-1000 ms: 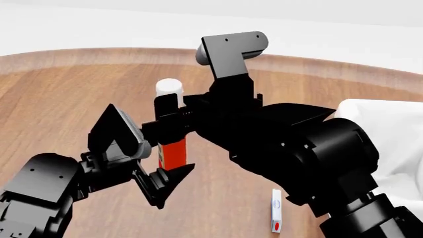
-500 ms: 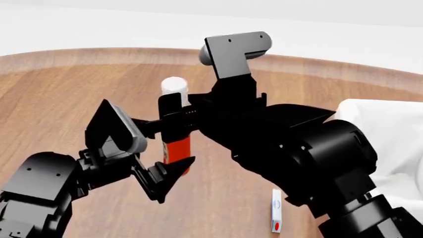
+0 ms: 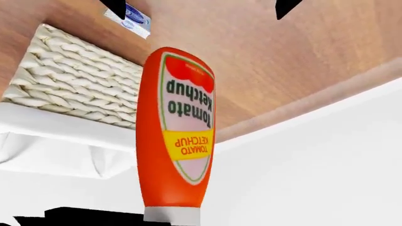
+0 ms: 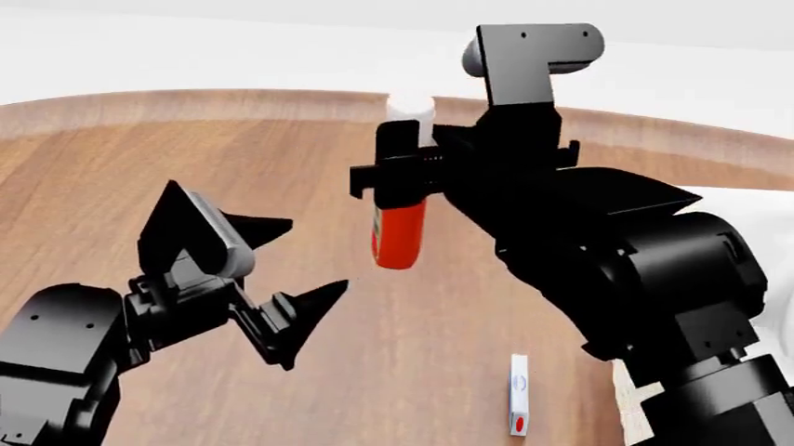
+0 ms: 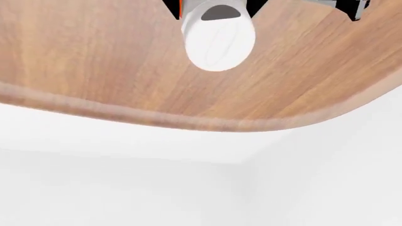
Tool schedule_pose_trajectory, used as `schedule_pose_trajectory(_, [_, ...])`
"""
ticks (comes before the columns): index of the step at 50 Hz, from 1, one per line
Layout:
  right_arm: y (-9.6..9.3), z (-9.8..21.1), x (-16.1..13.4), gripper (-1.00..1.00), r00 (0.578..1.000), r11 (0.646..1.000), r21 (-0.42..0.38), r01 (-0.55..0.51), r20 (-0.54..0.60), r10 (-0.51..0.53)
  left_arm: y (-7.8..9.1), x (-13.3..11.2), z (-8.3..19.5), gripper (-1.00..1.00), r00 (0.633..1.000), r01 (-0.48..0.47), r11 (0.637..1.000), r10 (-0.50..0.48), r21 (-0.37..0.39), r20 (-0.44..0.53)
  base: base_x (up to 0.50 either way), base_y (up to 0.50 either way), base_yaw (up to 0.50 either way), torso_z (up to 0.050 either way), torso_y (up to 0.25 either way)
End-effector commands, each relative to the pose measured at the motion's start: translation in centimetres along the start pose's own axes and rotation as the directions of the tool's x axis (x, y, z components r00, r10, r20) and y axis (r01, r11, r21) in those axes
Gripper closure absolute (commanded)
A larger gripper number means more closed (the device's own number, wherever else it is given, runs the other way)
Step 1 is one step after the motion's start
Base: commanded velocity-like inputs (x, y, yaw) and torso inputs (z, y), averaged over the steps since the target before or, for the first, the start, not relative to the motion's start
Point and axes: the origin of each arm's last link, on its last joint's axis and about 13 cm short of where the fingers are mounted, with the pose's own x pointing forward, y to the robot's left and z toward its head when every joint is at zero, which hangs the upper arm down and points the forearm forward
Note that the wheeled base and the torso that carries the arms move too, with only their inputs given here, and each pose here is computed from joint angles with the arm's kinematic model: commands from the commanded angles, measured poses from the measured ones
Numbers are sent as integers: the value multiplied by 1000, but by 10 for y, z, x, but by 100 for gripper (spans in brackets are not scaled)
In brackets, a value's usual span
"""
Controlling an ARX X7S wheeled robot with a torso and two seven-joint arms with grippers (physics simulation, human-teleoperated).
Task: Pick up the ketchup, and put it in the basket.
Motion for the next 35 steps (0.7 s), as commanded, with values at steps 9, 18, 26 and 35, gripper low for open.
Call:
schedule_pose_trajectory(9, [-32, 26, -8, 100, 983, 992, -19, 125, 136, -122, -7, 3, -7, -100, 945, -282, 957, 290, -72, 153, 0, 0, 0, 0, 0])
schedule_pose_trajectory(18, [-53, 34, -10, 100, 962, 964, -101, 245, 152, -229, -15, 1, -23, -100, 844, -515, 855, 517, -52, 142, 0, 0, 0, 0, 0])
schedule_pose_trajectory(26, [-66, 49, -26, 100, 937, 947, -74, 312, 187, -294, -22, -2, -36, -100, 751, -648, 762, 639, -4, 166, 0, 0, 0, 0, 1])
schedule_pose_trajectory(35, [-81, 57, -41, 100, 898, 915, -41, 402, 214, -385, -25, -9, -48, -100, 696, -708, 705, 705, -33, 135, 0, 0, 0, 0, 0])
